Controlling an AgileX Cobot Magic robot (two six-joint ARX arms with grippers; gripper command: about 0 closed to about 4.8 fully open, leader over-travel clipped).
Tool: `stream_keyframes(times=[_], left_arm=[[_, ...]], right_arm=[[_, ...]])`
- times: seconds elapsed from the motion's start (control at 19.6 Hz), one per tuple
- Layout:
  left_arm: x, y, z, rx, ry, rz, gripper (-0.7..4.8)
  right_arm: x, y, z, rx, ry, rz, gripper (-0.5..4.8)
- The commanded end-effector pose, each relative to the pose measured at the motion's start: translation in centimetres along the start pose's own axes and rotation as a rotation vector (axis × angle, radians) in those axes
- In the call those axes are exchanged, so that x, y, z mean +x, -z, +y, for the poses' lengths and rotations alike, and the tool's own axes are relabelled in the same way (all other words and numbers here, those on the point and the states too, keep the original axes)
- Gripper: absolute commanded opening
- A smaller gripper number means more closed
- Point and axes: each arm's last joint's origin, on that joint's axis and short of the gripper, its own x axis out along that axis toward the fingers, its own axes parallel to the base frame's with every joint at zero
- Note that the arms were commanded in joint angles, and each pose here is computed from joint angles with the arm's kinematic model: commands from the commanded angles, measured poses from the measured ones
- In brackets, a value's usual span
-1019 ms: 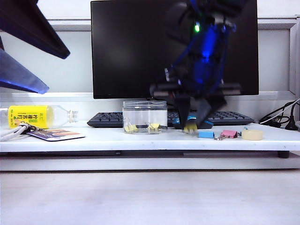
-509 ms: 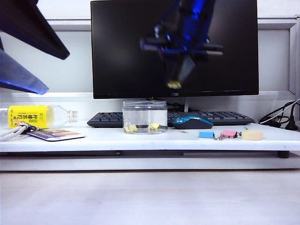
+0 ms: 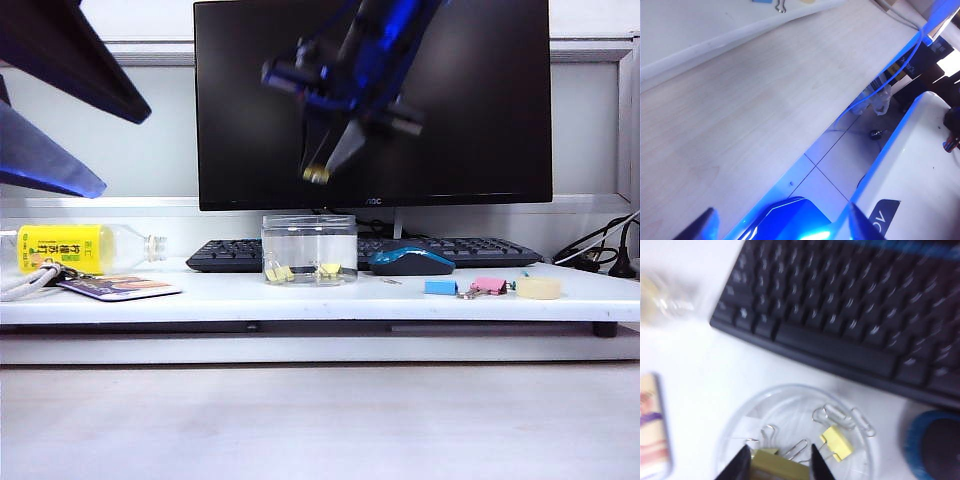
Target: Pick up the clips with the largest number of clips of the same color on the table and place them in a round transparent plastic box.
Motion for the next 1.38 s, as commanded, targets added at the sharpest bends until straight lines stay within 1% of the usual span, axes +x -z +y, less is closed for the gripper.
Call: stream_keyframes(times=[0.05, 0.2, 0.36, 0.41, 0.46, 0.66, 0.76, 0.87, 0.97, 1.02, 1.07, 1.12, 1.17, 1.22, 1.27, 1.32, 1.38], left_arm=[[-0.1, -0.2, -0.1, 0.007, 0.004, -0.014, 3.44], [-0.1, -0.2, -0.1, 0.007, 0.003, -0.014, 3.44], [-0.1, -0.2, -0.1, 0.008, 0.001, -0.015, 3.44], [-0.1, -0.2, -0.1, 0.009, 0.001, -0.015, 3.44], [-0.1, -0.2, -0.1, 0.011, 0.001, -0.016, 3.44], [-0.1, -0.2, -0.1, 0.011, 0.0, -0.015, 3.44], [-0.1, -0.2, -0.1, 0.019, -0.001, -0.015, 3.44], [-0.1, -0.2, 0.0, 0.072, -0.047, -0.027, 3.45], [-0.4, -0.4, 0.1, 0.156, -0.105, -0.058, 3.45], [-0.6, -0.5, 0.0, 0.171, -0.108, -0.074, 3.45], [-0.9, -0.7, -0.2, 0.191, -0.102, -0.111, 3.45], [-1.5, -0.9, -0.5, 0.209, -0.096, -0.165, 3.45], [-2.5, -1.2, -1.0, 0.238, -0.084, -0.253, 3.45], [-3.8, -1.4, -1.5, 0.275, -0.074, -0.342, 3.45], [-4.6, -1.4, -1.8, 0.306, -0.079, -0.396, 3.44], [-6.1, -1.2, -2.3, 0.356, -0.097, -0.485, 3.44], [-7.0, -1.0, -2.6, 0.382, -0.105, -0.537, 3.44]], right_arm=[[2.1, 0.6, 0.0, -0.005, -0.008, 0.02, 1.44], [3.3, 1.0, -0.1, -0.027, -0.019, 0.039, 1.44], [3.4, 1.0, 0.0, -0.052, -0.032, 0.029, 1.51], [3.4, 0.9, 0.0, -0.053, -0.034, 0.022, 2.18], [3.4, 0.9, 0.0, -0.052, -0.034, 0.02, 2.54], [3.4, 0.8, 0.0, -0.053, -0.043, 0.018, 2.54], [2.8, 0.4, 0.2, -0.082, -0.09, 0.005, 2.52], [0.4, -0.8, 0.6, -0.156, -0.105, -0.066, 2.52], [-4.1, -2.5, 1.1, -0.232, -0.115, -0.183, 2.51], [-5.8, -3.0, 1.1, -0.247, -0.116, -0.222, 2.51], [-8.9, -3.7, 1.2, -0.27, -0.118, -0.294, 2.34], [-11.8, -4.1, 1.4, -0.295, -0.12, -0.361, 2.17], [-15.5, -4.3, 1.5, -0.322, -0.121, -0.442, 2.09], [-18.5, -4.1, 1.5, -0.339, -0.121, -0.498, 2.09], [-20.1, -3.7, 1.5, -0.344, -0.122, -0.528, 2.09], [-22.7, -2.9, 1.4, -0.349, -0.124, -0.572, 2.09], [-24.5, -2.0, 1.2, -0.352, -0.123, -0.601, 2.09]])
